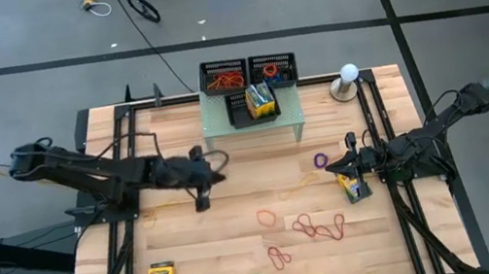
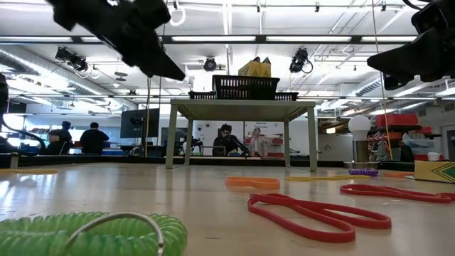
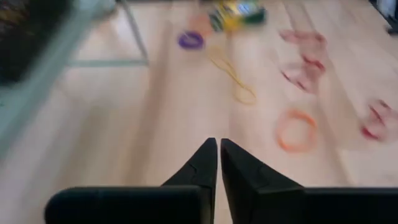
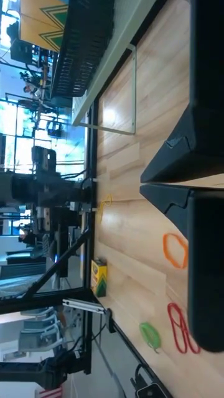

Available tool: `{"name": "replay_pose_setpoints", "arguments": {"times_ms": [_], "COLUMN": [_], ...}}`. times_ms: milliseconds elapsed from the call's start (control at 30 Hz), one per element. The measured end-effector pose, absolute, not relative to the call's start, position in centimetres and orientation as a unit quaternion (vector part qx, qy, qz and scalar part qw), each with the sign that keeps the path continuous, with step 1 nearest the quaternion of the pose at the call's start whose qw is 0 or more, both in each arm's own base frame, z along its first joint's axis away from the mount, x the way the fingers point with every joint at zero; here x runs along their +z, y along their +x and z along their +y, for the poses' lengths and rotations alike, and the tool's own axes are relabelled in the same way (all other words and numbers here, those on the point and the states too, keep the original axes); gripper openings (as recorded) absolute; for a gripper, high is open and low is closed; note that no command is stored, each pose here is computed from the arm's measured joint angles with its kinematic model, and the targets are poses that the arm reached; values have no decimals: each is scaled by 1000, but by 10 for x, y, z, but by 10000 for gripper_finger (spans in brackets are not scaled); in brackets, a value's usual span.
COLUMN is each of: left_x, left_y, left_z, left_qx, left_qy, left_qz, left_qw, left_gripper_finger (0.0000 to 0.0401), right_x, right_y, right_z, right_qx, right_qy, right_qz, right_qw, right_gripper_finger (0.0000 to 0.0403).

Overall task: Pick & Place Office Desk Supplies
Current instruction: Put the yellow rubberband into the top left black bin

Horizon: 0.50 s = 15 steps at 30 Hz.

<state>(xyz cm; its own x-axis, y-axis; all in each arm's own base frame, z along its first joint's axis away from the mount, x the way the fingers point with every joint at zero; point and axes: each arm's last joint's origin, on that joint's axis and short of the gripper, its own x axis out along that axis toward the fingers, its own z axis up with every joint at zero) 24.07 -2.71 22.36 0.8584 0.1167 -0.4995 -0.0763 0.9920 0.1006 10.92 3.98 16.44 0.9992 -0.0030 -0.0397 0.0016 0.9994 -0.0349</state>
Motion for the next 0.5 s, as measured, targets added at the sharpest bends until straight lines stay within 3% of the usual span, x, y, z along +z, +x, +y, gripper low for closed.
{"name": "replay_pose_setpoints", "arguments": {"times_ms": [167,500], "left_x": [218,210], "left_y": [229,206], "left_z": [-53,-93], "left_qx": [36,60], "left_qy": [25,13], "left_qz": [324,349], "left_qw": [945,935], "left_gripper_finger": [34,107], "right_x": [164,164], "right_y": [109,109], "right_z": [40,40], "right_qx": [-1,-3], "right_qy": [-18,-18], "right_qz": [20,20], "right_qw": [1000,1000], "right_gripper_finger": [25,25]}}
